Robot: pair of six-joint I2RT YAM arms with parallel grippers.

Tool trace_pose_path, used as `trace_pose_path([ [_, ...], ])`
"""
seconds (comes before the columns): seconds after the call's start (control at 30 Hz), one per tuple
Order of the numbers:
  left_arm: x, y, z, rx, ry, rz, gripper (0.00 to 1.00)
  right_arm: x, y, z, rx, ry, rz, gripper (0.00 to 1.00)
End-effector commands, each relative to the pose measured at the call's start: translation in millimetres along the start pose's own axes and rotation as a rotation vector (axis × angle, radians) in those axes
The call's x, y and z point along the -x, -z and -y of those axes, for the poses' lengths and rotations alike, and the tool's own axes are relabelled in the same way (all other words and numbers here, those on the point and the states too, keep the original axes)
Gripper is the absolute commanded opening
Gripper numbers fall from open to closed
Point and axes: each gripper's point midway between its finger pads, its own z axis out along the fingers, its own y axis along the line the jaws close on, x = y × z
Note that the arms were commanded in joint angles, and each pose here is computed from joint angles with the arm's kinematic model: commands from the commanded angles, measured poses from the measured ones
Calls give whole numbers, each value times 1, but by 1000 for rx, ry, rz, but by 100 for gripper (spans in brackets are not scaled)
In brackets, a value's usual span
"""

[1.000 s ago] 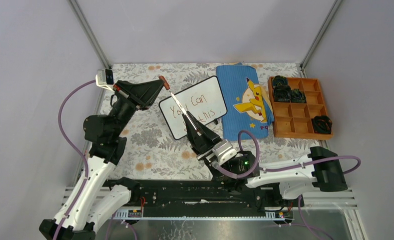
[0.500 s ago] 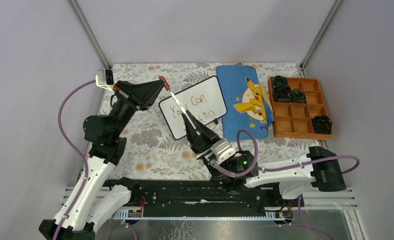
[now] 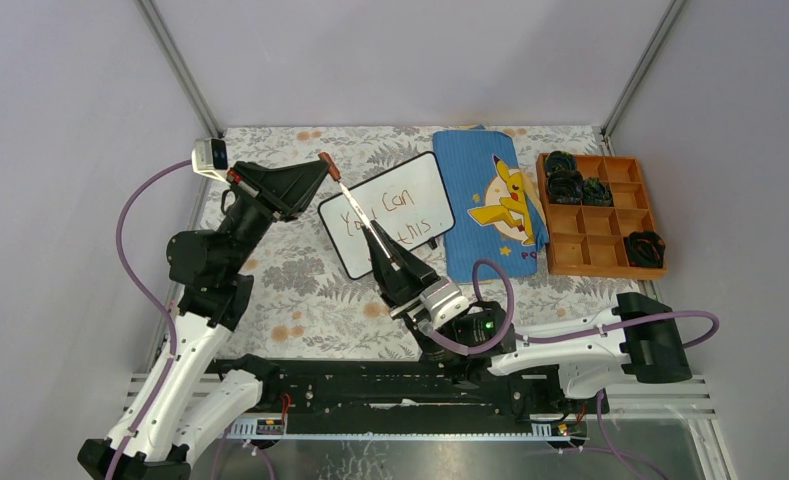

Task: Write a sentence on the whiteboard
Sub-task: Close the whiteboard marker at the center of the board.

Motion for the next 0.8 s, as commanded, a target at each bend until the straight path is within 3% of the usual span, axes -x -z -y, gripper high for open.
trace_pose_path([
  [0.0,-6,2,15,-45,-29,-28,0,36,-11,28,-128,-104,103,0],
  [0.77,-7,6,11,-31,-37,-25,0,38,-11,31,-130,-106,107,0],
])
